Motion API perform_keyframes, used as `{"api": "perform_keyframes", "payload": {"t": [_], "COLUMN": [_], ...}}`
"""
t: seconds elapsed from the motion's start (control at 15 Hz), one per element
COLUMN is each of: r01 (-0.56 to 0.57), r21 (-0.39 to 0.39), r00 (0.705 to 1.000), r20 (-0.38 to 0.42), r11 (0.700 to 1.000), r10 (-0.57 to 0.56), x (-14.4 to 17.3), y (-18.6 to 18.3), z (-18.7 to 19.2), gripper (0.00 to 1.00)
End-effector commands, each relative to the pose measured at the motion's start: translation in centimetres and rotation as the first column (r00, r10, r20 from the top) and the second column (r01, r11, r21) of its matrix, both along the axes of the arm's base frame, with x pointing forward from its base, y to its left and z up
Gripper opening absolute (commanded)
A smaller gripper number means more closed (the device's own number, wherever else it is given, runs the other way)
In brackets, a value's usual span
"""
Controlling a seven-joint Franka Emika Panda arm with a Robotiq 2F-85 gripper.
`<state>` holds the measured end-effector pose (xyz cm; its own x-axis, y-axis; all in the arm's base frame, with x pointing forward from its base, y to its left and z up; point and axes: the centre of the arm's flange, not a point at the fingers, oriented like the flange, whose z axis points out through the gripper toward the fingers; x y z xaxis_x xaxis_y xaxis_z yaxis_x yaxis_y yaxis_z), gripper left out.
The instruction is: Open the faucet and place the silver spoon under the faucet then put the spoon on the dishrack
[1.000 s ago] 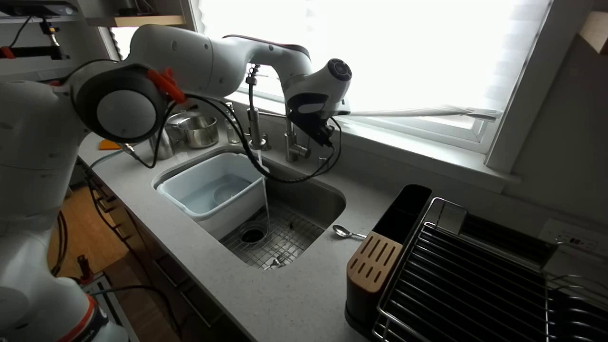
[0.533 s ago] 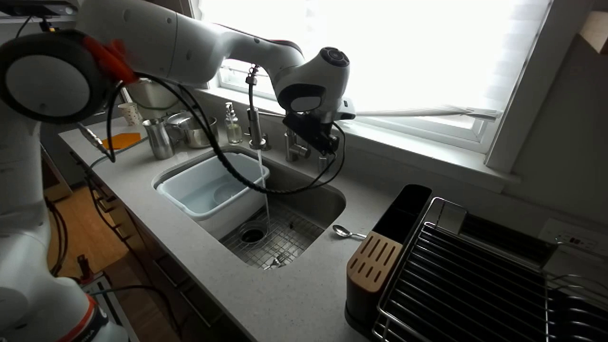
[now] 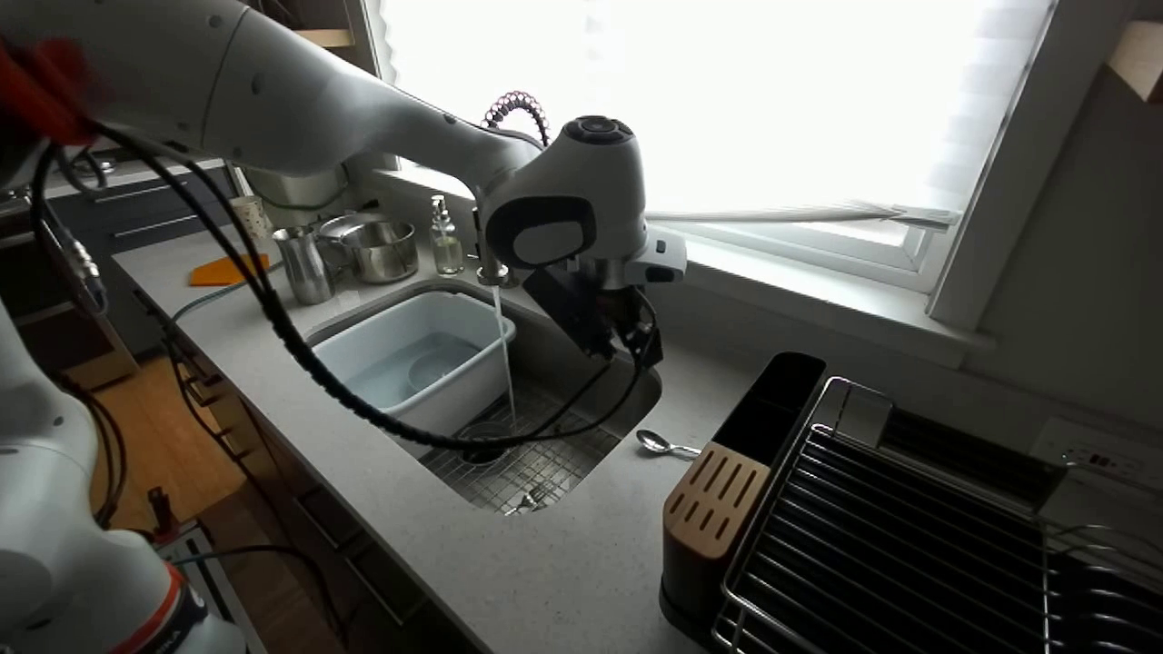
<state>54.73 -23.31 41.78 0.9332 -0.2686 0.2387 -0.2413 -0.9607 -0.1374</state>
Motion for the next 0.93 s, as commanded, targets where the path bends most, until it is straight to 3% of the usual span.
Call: {"api": "perform_keyframes", "payload": {"t": [0.0, 0.07, 0.47, 0.87], "r01": [0.12, 0.07, 0.1, 0.259], "r21": [-0.122, -0.069, -0.099, -0.036], "r00": [0.993, 0.997, 0.995, 0.966], "r20": [-0.004, -0.006, 0.003, -0.007], "r11": [0.985, 0.995, 0.99, 0.965], "r10": [-0.121, -0.071, -0.1, -0.259], "x": [-3.7, -1.8, -2.5, -2.3], "y": [-0.8, -1.2, -1.5, -4.6], "z": [-0.7, -0.2, -0.5, -2.1], "gripper": [1.0, 1.0, 1.0, 1.0]}}
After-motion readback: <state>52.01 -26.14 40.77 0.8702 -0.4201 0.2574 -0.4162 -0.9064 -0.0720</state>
